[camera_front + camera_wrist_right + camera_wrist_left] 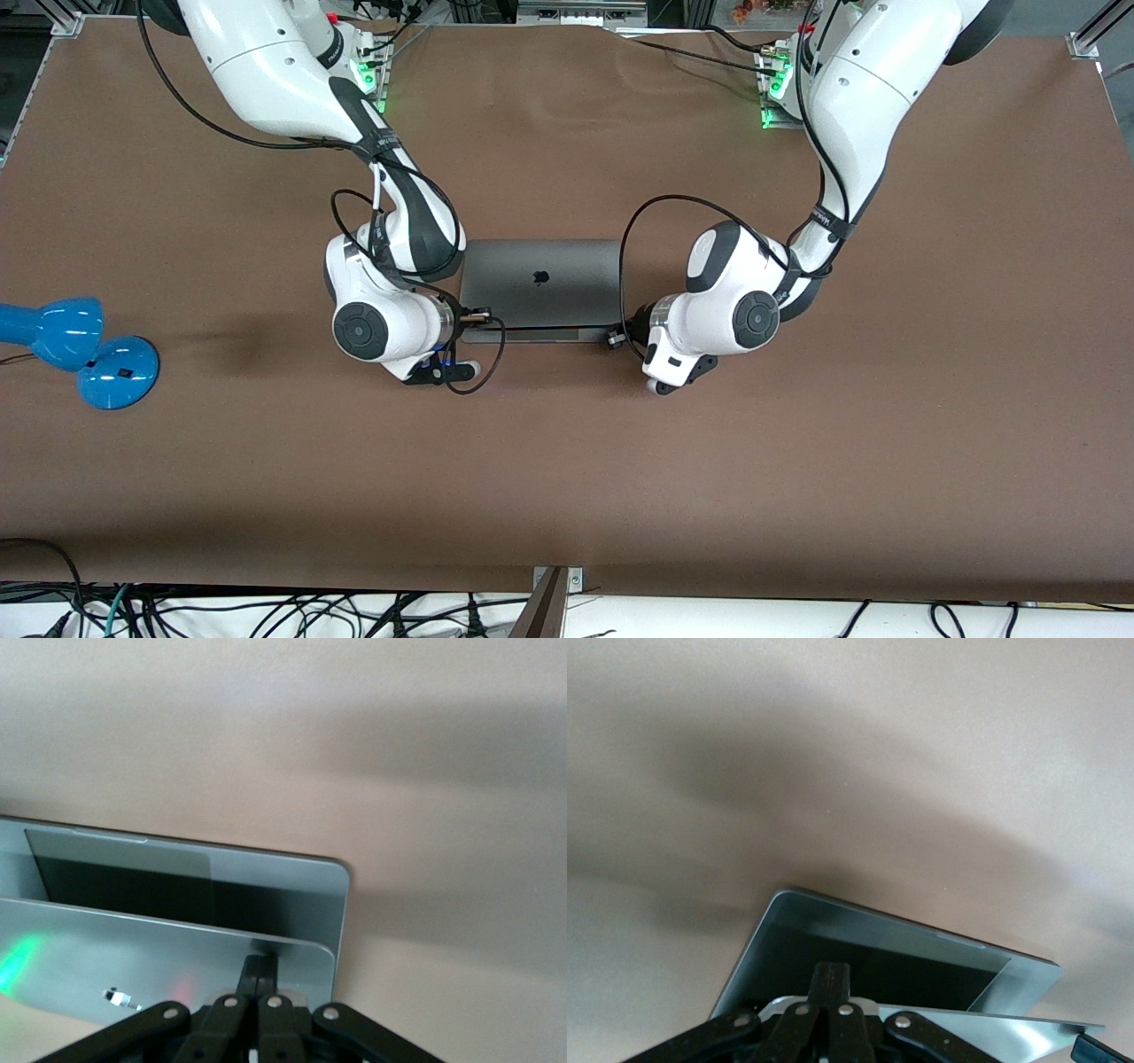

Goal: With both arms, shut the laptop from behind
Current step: 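Push the lid down with both grippers until the laptop closes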

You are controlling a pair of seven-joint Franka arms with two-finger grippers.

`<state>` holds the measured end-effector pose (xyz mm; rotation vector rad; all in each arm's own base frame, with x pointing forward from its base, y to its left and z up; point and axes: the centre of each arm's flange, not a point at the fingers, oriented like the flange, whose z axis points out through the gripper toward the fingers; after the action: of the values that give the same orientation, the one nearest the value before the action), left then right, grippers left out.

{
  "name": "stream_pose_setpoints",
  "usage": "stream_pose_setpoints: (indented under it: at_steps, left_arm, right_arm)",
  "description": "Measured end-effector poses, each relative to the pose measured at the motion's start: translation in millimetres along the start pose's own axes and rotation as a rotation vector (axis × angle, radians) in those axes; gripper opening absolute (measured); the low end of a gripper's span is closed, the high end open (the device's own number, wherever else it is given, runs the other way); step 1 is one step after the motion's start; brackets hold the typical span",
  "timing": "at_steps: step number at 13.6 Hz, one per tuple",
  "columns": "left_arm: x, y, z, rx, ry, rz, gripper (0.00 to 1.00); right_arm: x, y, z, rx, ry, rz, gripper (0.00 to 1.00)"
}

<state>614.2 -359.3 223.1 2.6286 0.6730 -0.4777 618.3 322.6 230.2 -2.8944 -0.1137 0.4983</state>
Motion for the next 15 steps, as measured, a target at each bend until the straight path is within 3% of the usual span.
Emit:
stream_pose_setpoints:
  at_steps: [10, 12, 15]
  left_arm:
    - [12, -6, 29, -0.004, 0.04, 0.004, 0.01]
    - [-4, -11, 49, 0.051, -0.019, 0.013, 0.01]
    - [-19, -8, 64, 0.075, -0.033, 0.034, 0.01]
  right_arm:
    - [20, 16, 28, 0.009, 0.051, -0.008, 0.01]
    - [23, 18, 33, 0.01, 0.059, -0.006, 0.01]
    - [24, 19, 36, 0.01, 0.061, -0.006, 0.01]
